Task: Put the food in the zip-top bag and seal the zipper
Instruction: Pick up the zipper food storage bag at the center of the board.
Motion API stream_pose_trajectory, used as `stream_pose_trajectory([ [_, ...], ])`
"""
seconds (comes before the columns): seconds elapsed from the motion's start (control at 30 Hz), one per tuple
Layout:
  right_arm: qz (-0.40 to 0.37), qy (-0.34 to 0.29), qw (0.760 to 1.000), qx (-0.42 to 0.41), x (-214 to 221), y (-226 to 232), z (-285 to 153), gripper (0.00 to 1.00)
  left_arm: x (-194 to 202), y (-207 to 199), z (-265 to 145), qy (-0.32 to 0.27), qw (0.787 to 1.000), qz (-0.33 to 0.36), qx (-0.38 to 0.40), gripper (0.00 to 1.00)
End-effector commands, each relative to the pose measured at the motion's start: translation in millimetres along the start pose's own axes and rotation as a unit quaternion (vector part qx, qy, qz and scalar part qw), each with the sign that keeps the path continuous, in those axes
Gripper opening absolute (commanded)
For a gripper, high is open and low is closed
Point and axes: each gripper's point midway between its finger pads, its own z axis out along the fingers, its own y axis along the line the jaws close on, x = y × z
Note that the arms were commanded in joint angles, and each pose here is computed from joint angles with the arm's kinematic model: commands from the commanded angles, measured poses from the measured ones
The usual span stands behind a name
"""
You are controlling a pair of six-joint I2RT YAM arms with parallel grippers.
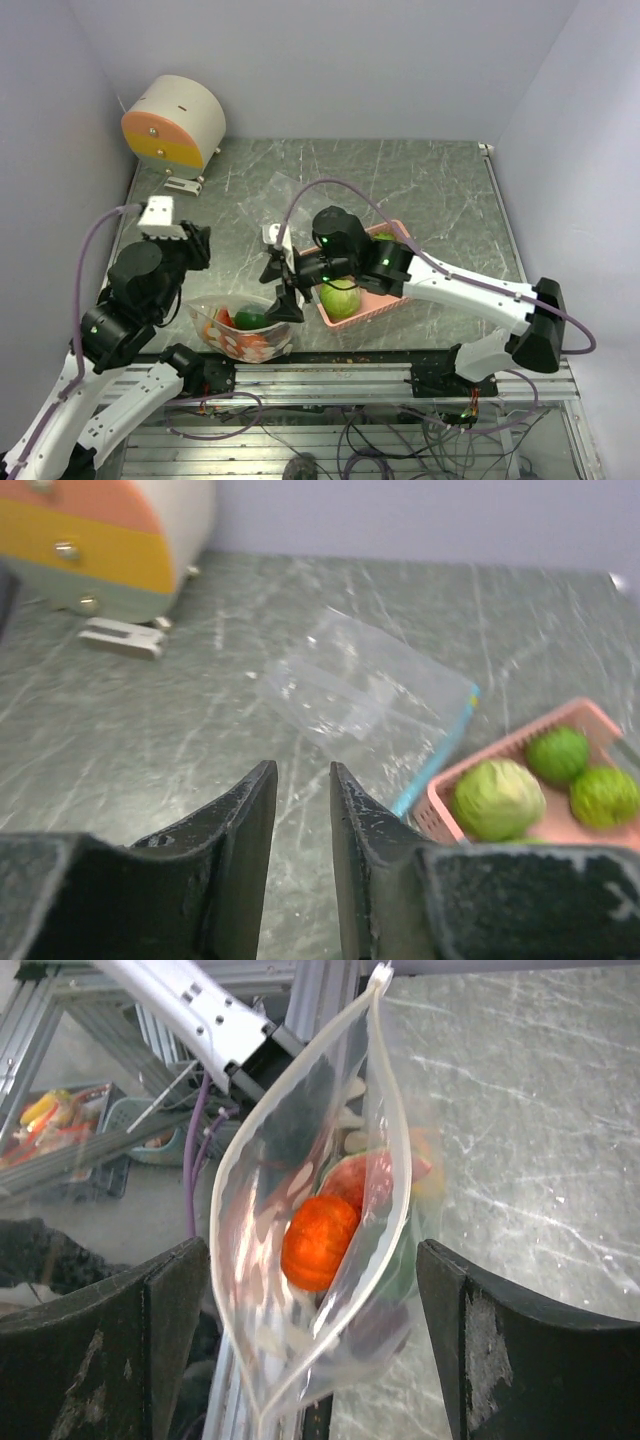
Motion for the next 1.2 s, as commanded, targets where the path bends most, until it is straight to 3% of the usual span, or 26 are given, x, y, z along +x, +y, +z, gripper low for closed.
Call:
stream_pose_trajectory([
  [0.0, 0.004, -0.021, 1.000, 0.018, -31.8, -8.7, 18.6, 0.84, -33.1, 58.5, -31.3, -0.075, 0.982, -0.075, -0.156, 0.41],
  [0.3, 0.030, -0.016, 0.999, 0.010, -44.4, -14.8, 75.1, 0.84, -57.6, 104.4, -94.0, -0.144, 0.953, -0.127, -0.236, 0.49],
  [0.7, 0.053, 0.029, 0.997, 0.041, -23.4, -25.2, 137.8, 0.83, -54.9, 109.8, -112.6, -0.143, 0.957, -0.115, -0.226, 0.64],
  [0.87, 0.059, 0.043, 0.996, 0.050, -8.5, -31.3, 144.5, 0.75, -52.5, 108.2, -113.4, -0.138, 0.960, -0.109, -0.218, 0.65],
  [0.93, 0.060, 0.050, 0.995, 0.056, -0.6, -34.9, 146.3, 0.65, -51.6, 107.3, -113.6, -0.137, 0.962, -0.106, -0.213, 0.65],
  [1.1, 0.048, 0.060, 0.995, 0.070, 4.9, -37.9, 139.3, 0.01, -53.9, 99.9, -114.0, -0.140, 0.968, -0.097, -0.185, 0.63],
  [1.17, 0.038, 0.054, 0.995, 0.078, -0.1, -38.0, 130.3, 0.00, -55.2, 95.3, -113.6, -0.141, 0.971, -0.092, -0.170, 0.63],
])
